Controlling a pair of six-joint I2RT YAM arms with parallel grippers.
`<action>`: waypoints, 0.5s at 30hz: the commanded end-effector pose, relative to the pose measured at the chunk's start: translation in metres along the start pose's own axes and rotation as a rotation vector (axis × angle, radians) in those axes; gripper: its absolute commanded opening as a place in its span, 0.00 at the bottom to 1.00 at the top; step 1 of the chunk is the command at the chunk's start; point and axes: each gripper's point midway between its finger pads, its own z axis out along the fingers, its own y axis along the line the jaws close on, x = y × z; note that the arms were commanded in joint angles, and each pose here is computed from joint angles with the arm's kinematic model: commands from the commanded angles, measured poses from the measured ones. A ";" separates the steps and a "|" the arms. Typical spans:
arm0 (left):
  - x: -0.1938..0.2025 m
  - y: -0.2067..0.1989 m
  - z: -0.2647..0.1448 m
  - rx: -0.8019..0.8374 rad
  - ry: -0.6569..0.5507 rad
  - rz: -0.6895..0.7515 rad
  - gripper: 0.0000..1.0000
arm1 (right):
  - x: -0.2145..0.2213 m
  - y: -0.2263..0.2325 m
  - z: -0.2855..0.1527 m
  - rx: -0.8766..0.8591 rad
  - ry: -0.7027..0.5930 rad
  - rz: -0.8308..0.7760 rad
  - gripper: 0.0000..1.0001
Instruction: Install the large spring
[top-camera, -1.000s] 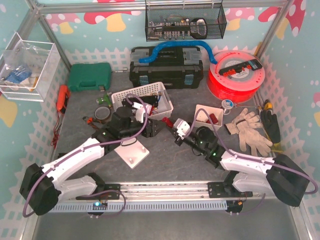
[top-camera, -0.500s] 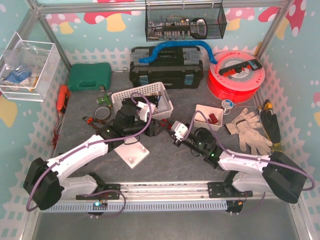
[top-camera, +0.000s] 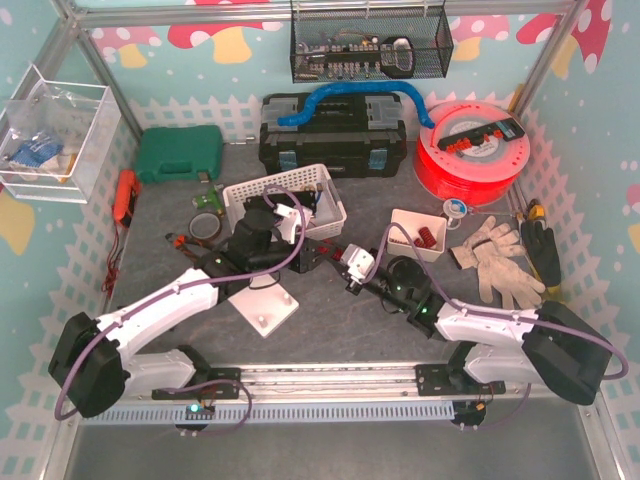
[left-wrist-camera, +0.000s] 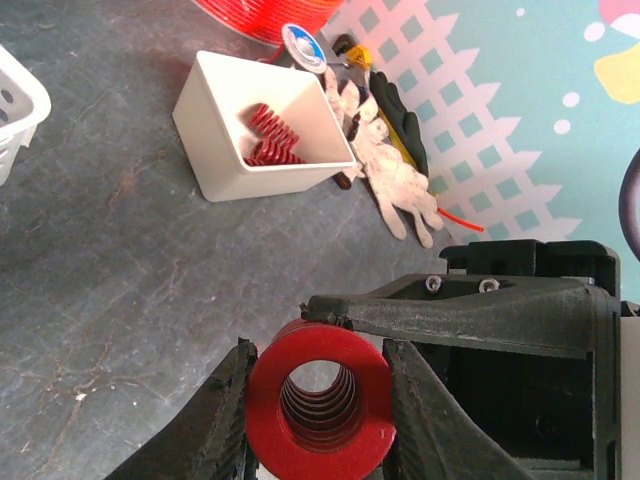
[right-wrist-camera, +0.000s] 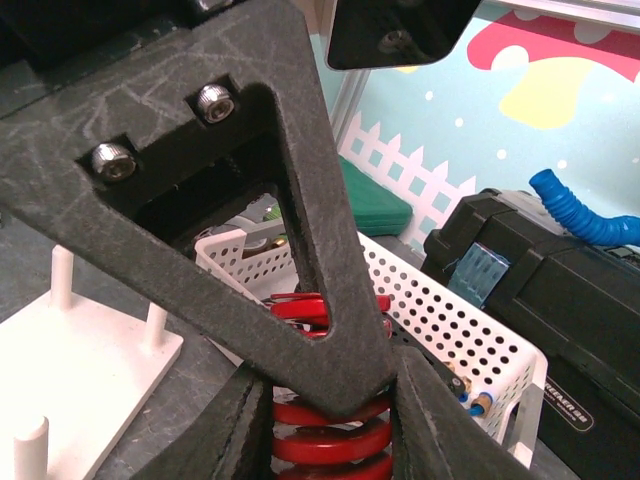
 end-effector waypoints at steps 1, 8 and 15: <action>-0.012 -0.011 -0.009 0.016 -0.057 0.031 0.01 | -0.011 -0.007 0.001 0.033 -0.022 0.024 0.22; -0.025 0.030 -0.040 -0.244 -0.180 0.040 0.00 | -0.010 -0.053 0.007 0.240 0.208 0.172 0.73; -0.033 0.103 -0.106 -0.667 -0.289 -0.045 0.00 | -0.016 -0.085 -0.031 0.435 0.134 0.251 0.99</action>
